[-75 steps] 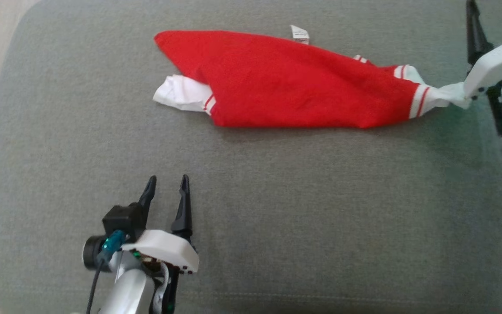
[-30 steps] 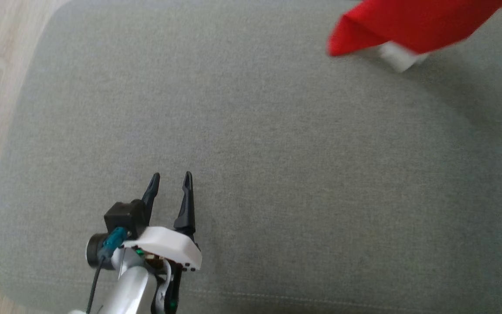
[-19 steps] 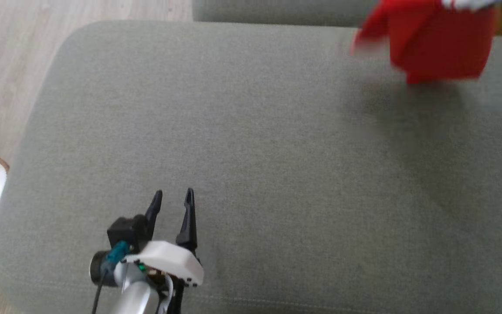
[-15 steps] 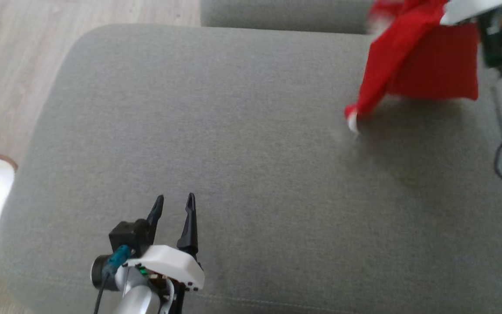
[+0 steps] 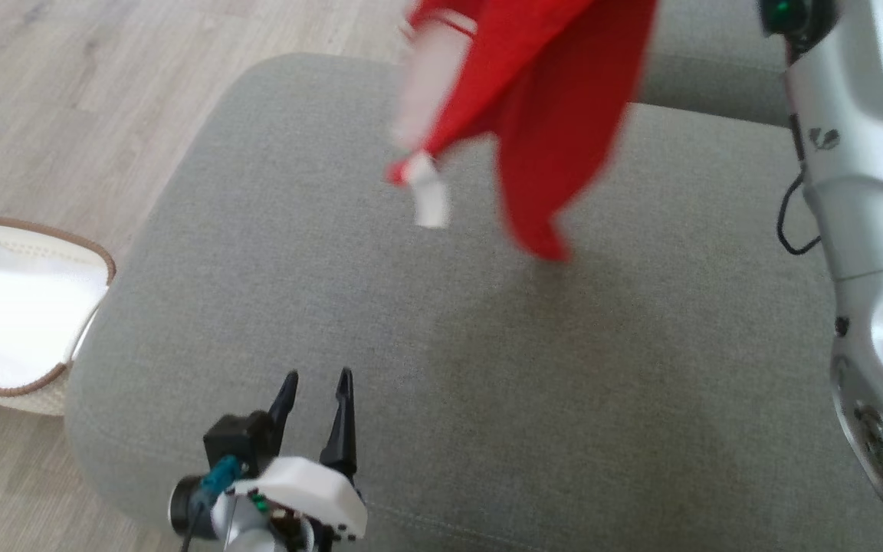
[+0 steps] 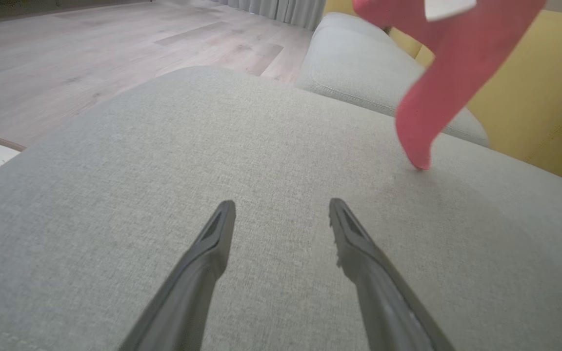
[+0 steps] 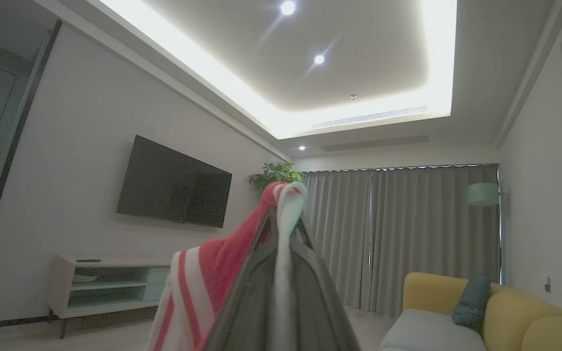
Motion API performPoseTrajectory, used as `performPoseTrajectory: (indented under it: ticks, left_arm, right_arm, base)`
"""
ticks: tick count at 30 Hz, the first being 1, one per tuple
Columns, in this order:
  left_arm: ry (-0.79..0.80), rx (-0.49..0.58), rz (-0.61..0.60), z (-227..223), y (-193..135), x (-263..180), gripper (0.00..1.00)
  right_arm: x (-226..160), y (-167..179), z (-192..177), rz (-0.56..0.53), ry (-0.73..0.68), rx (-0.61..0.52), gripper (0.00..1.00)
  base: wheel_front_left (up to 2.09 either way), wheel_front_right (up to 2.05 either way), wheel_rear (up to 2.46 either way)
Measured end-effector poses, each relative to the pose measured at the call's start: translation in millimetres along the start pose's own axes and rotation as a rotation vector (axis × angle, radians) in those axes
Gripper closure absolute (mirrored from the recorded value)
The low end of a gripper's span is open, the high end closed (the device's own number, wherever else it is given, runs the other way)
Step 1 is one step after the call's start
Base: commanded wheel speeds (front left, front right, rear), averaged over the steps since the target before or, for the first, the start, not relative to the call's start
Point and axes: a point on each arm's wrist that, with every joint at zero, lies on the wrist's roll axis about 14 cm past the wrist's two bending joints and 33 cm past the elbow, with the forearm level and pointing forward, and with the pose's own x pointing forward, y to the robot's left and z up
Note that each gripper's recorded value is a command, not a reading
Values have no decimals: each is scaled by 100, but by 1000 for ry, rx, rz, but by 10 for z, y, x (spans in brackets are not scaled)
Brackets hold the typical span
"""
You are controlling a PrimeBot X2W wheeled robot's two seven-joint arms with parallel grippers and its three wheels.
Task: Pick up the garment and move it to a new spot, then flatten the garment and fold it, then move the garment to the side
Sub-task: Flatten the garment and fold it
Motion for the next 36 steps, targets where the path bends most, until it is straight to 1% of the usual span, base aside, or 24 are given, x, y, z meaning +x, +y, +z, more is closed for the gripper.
performPoseTrajectory:
  ticks: [3,5,7,8,10,12,14,16,17,19,20,21,23,28,33,36]
  left_arm:
    - [18,-1,9,-64,18,-44,0]
    - [22,1,-3,-73,-15,-15,0]
    - [25,2,-22,-72,-73,32,0]
    - [27,4,-32,-74,-106,59,0]
    - [31,10,-52,-76,-165,134,0]
    - [30,19,-79,-61,-245,231,0]
    - [29,29,-104,-51,-322,331,0]
    - [30,37,-130,-49,-404,430,0]
    - [31,44,-146,-52,-447,474,0]
    - [35,53,-172,-70,-527,548,0]
    - [39,57,-186,-83,-568,579,0]
    - [42,57,-195,-95,-601,606,0]
    - [50,55,-215,-126,-666,649,0]
    - [49,60,-261,-135,-830,770,0]
    - [34,58,-337,-94,-1071,893,0]
    - [39,77,-392,-133,-1237,959,0]
  right_arm:
    - [-74,-181,-182,-59,60,-6,100]
    - [-250,-374,-470,-117,149,-3,100]
    - [-584,-623,-859,-189,265,2,100]
    - [-815,-780,-1068,-240,329,13,100]
    - [-1401,-1086,-1491,-338,475,13,100]
    - [-2100,-1374,-1834,-455,615,24,100]
    - [-2793,-1538,-2093,-562,744,46,100]
    - [-3376,-1534,-2288,-627,858,64,100]
    - [-3585,-1499,-2352,-658,892,85,100]
    - [-3908,-1408,-2446,-685,959,101,100]
    - [-4005,-1374,-2470,-714,967,125,44]
    - [-4047,-1339,-2482,-717,972,128,0]
    - [-4019,-1303,-2472,-705,956,117,0]
    - [-3782,-1306,-2346,-675,862,86,0]
    - [-3897,-1184,-2328,-656,855,100,0]
    - [-3914,-1066,-2364,-645,848,144,0]
  base:
    - [0,0,0]
    - [0,0,0]
    - [0,0,0]
    - [0,0,0]
    - [0,0,0]
    - [0,0,0]
    - [0,0,0]
    - [0,0,0]
    - [0,0,0]
    - [0,0,0]
    - [0,0,0]
    - [0,0,0]
    - [0,0,0]
    - [0,0,0]
    - [0,0,0]
    - [0,0,0]
